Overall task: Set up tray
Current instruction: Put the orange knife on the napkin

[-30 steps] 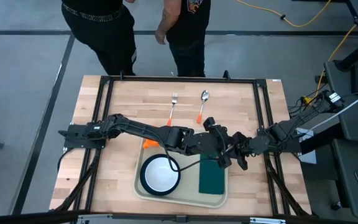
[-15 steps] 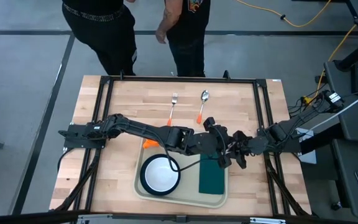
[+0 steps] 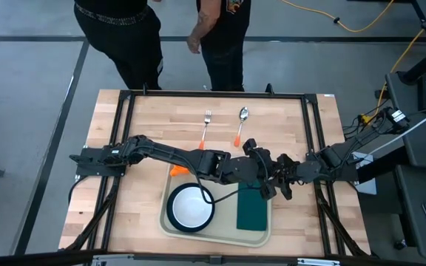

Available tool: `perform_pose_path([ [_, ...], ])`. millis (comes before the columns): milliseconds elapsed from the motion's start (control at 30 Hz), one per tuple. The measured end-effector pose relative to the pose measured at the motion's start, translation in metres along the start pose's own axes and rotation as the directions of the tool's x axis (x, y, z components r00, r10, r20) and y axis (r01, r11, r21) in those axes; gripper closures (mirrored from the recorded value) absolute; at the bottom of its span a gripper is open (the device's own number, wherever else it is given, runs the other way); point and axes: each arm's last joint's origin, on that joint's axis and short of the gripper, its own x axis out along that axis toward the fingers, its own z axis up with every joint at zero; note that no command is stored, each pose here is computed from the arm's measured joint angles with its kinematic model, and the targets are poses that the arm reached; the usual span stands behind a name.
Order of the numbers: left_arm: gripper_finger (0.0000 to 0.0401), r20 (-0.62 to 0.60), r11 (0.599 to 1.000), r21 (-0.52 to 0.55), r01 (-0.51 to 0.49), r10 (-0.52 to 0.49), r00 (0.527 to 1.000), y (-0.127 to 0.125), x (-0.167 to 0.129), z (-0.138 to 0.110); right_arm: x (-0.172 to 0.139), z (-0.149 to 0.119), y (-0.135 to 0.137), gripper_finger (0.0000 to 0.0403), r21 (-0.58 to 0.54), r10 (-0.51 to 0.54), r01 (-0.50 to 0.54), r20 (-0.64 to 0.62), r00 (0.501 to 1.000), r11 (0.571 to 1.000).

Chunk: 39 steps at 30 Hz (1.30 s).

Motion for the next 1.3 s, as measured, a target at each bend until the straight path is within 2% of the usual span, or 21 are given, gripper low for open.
perform_pose_path([
  [200, 0.0399, -0.001, 1.000, 0.009, -0.026, 0.026, 1.000, 0.002, 0.001, -0.001, 0.000, -0.001, 0.001, 0.0353, -0.008, 0.031, -0.032, -0.028, 0.999, 0.999],
  [533, 0.0399, -0.003, 1.000, 0.007, 0.005, -0.005, 1.000, 0.002, 0.000, 0.001, -0.001, 0.001, 0.007, 0.0353, 0.037, 0.103, -0.102, -0.025, 0.994, 0.994],
  [700, 0.0399, -0.003, 0.996, 0.063, 0.062, -0.062, 0.998, 0.006, -0.011, 0.015, -0.003, 0.000, 0.016, 0.0355, 0.124, 0.170, -0.168, -0.006, 0.985, 0.978],
  [833, 0.0396, 0.064, 0.988, 0.113, 0.103, -0.110, 0.992, 0.009, -0.041, 0.045, 0.001, -0.005, 0.022, 0.0368, 0.225, 0.187, -0.179, -0.012, 0.982, 0.958],
  [967, 0.0374, 0.119, 0.990, 0.134, 0.031, -0.047, 0.992, 0.028, -0.065, 0.072, 0.008, -0.014, 0.030, 0.0381, 0.317, 0.212, -0.186, -0.047, 0.976, 0.930],
  [1067, 0.0355, 0.123, 0.991, 0.130, -0.012, -0.004, 0.992, 0.040, -0.083, 0.086, 0.014, -0.019, 0.036, 0.0381, 0.324, 0.228, -0.198, -0.059, 0.972, 0.925],
  [1167, 0.0340, 0.118, 0.989, 0.134, -0.064, 0.049, 0.992, 0.051, -0.099, 0.096, 0.021, -0.024, 0.039, 0.0381, 0.367, 0.213, -0.178, -0.057, 0.975, 0.913],
  [1300, 0.0329, 0.089, 0.978, 0.153, -0.142, 0.130, 0.988, 0.063, -0.109, 0.099, 0.032, -0.033, 0.046, 0.0381, 0.481, 0.202, -0.161, -0.034, 0.979, 0.862],
])
